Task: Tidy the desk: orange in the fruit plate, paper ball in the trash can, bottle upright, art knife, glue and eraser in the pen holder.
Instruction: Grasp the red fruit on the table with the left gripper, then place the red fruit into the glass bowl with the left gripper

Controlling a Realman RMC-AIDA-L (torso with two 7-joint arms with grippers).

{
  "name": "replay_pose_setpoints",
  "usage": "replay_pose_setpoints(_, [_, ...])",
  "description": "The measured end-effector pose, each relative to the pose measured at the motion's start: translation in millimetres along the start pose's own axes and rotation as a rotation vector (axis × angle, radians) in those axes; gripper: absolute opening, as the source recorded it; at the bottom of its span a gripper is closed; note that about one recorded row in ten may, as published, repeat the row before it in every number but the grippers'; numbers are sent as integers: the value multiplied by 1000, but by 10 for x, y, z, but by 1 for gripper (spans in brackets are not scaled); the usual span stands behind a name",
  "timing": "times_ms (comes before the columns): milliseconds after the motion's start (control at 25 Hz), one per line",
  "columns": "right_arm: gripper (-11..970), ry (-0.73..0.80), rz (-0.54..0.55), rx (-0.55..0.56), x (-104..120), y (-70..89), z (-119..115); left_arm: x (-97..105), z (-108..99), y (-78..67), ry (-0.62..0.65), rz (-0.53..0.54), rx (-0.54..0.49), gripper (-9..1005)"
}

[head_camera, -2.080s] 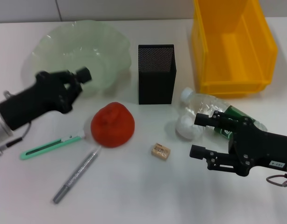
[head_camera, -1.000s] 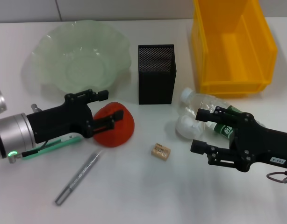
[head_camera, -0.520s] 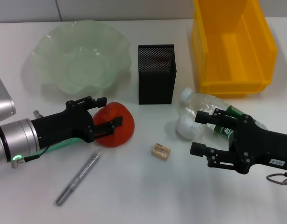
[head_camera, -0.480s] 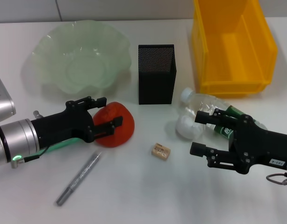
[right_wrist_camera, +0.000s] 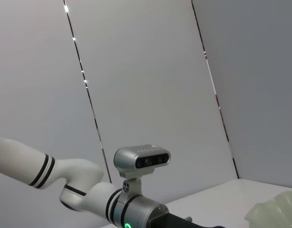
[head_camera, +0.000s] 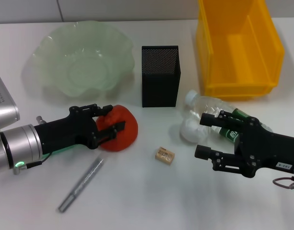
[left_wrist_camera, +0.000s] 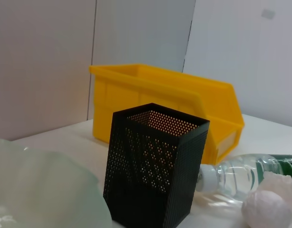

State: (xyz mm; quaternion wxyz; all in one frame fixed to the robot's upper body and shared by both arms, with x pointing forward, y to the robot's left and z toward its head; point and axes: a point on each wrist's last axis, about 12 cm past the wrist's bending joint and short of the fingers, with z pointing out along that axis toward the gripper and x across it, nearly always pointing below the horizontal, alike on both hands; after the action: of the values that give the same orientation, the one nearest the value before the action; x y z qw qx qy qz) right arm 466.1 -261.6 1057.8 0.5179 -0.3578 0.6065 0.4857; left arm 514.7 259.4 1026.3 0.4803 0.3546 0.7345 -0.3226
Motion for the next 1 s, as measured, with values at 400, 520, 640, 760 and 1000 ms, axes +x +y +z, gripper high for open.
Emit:
replay_pose_setpoints(400, [771, 0, 0, 2, -1, -2, -2, -9, -2, 14, -5, 1, -10, 367])
replay_pose_setpoints(520, [771, -1, -4, 3, -2, -3, -2, -18, -15, 13, -14, 2, -9, 313])
replay_pose_setpoints(640, [770, -4, -7, 5, -3, -4, -2, -38, -25, 10, -25, 2, -1, 259])
replay_pose_setpoints(760, [770, -4, -7, 5, -3, -5, -2, -176, -98, 4, -94, 2, 43, 212])
replay_pose_setpoints(1000, [770, -5, -9, 5, -5, -7, 1, -456, -297, 171, -209, -41, -2, 172])
